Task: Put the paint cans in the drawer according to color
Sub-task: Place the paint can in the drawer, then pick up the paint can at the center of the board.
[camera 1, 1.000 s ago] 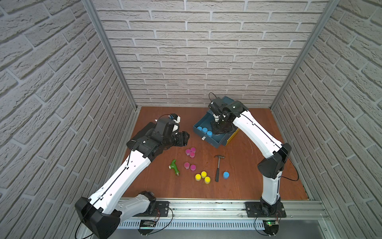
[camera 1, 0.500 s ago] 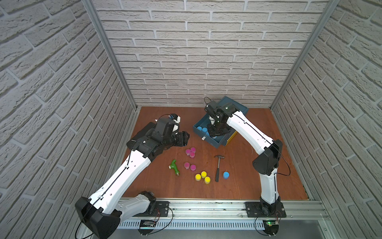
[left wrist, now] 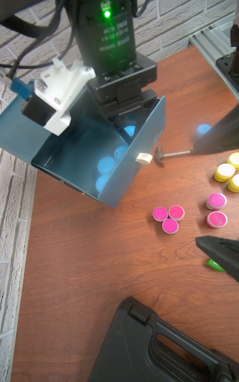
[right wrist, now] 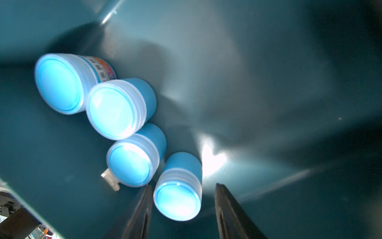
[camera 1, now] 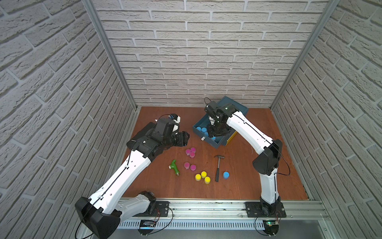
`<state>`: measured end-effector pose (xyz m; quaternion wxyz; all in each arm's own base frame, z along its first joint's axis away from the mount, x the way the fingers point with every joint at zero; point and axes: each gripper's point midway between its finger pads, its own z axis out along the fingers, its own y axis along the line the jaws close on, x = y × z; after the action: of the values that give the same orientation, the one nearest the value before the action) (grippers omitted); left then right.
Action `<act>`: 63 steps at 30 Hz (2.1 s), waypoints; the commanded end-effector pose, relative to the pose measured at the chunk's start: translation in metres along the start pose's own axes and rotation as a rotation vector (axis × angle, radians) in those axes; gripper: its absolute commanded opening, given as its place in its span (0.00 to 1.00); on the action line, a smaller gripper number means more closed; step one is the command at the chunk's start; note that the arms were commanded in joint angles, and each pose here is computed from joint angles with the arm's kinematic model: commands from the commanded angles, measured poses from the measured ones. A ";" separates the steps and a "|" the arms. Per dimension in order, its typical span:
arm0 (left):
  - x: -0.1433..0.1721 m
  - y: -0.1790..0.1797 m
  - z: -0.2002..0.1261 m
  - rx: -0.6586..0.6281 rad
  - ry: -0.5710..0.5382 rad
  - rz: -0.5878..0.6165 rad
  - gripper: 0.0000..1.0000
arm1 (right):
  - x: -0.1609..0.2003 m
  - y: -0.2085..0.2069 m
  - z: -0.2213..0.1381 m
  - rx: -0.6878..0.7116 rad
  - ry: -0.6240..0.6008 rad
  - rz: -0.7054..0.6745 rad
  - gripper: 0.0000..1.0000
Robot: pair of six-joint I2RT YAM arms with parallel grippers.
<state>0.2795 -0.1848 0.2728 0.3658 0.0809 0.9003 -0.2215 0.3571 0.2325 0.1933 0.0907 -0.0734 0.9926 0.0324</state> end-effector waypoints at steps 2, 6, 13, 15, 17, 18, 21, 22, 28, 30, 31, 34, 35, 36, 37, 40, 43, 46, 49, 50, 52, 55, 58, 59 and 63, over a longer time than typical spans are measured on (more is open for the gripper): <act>-0.017 -0.010 -0.010 0.025 -0.062 0.016 0.68 | -0.002 0.003 -0.013 -0.023 -0.039 0.004 0.55; -0.016 -0.010 -0.010 0.026 -0.060 0.017 0.68 | -0.006 -0.001 -0.028 -0.026 -0.080 0.020 0.51; -0.017 -0.011 -0.009 0.030 -0.061 0.019 0.68 | -0.010 -0.012 -0.071 -0.032 -0.198 0.062 0.49; -0.017 -0.012 -0.009 0.030 -0.060 0.019 0.68 | -0.008 -0.017 -0.084 -0.032 -0.230 0.081 0.49; -0.017 -0.013 -0.009 0.032 -0.061 0.021 0.68 | -0.004 -0.022 -0.095 -0.028 -0.259 0.103 0.49; -0.018 -0.013 -0.009 0.031 -0.062 0.021 0.68 | 0.000 -0.027 -0.102 -0.025 -0.279 0.117 0.49; -0.018 -0.013 -0.009 0.030 -0.063 0.021 0.68 | 0.015 -0.040 -0.115 -0.030 -0.336 0.168 0.49; -0.018 -0.012 -0.009 0.029 -0.063 0.023 0.68 | 0.021 -0.044 -0.118 -0.037 -0.357 0.187 0.50; -0.017 -0.012 -0.007 0.028 -0.057 0.023 0.68 | 0.072 -0.070 -0.106 -0.058 -0.392 0.263 0.53; -0.016 -0.013 -0.006 0.029 -0.056 0.026 0.68 | 0.095 -0.074 -0.090 -0.063 -0.346 0.264 0.54; -0.015 -0.012 -0.005 0.027 -0.052 0.028 0.68 | 0.104 -0.076 -0.082 -0.064 -0.322 0.263 0.54; -0.014 -0.013 -0.004 0.031 -0.048 0.031 0.68 | 0.133 -0.078 -0.057 -0.074 -0.246 0.261 0.55; -0.014 -0.013 -0.004 0.033 -0.047 0.031 0.68 | 0.141 -0.079 -0.048 -0.073 -0.220 0.268 0.55; -0.014 -0.013 -0.004 0.034 -0.046 0.032 0.68 | 0.147 -0.079 -0.042 -0.080 -0.202 0.272 0.55; -0.014 -0.013 -0.003 0.034 -0.045 0.033 0.68 | 0.155 -0.078 -0.032 -0.088 -0.177 0.272 0.55; -0.012 -0.013 -0.002 0.037 -0.041 0.032 0.68 | 0.174 -0.073 -0.003 -0.109 -0.088 0.286 0.57; -0.010 -0.013 -0.002 0.038 -0.035 0.030 0.68 | 0.186 -0.063 0.022 -0.150 -0.008 0.298 0.61; -0.010 -0.013 -0.004 0.039 -0.033 0.028 0.68 | 0.192 -0.054 0.042 -0.182 0.045 0.304 0.66; -0.009 -0.013 -0.004 0.041 -0.029 0.025 0.68 | 0.192 -0.050 0.055 -0.182 0.068 0.291 0.71; -0.008 -0.013 -0.004 0.040 -0.027 0.025 0.68 | 0.191 -0.049 0.059 -0.180 0.074 0.286 0.71; -0.009 -0.014 -0.004 0.041 -0.025 0.025 0.68 | 0.191 -0.048 0.067 -0.171 0.092 0.282 0.71; -0.009 -0.014 -0.007 0.040 -0.024 0.028 0.68 | 0.193 -0.043 0.079 -0.162 0.119 0.265 0.71; -0.009 -0.014 -0.008 0.039 -0.022 0.032 0.68 | 0.198 -0.040 0.091 -0.143 0.153 0.247 0.72; -0.008 -0.014 -0.009 0.038 -0.021 0.032 0.68 | 0.198 -0.039 0.094 -0.136 0.158 0.242 0.72; -0.008 -0.013 -0.011 0.035 -0.021 0.034 0.68 | 0.200 -0.040 0.105 -0.098 0.186 0.228 0.71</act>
<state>0.2753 -0.1896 0.2717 0.3584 0.0907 0.9019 -0.2233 0.1858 0.1710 0.0573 -0.0119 0.0421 0.9951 0.0885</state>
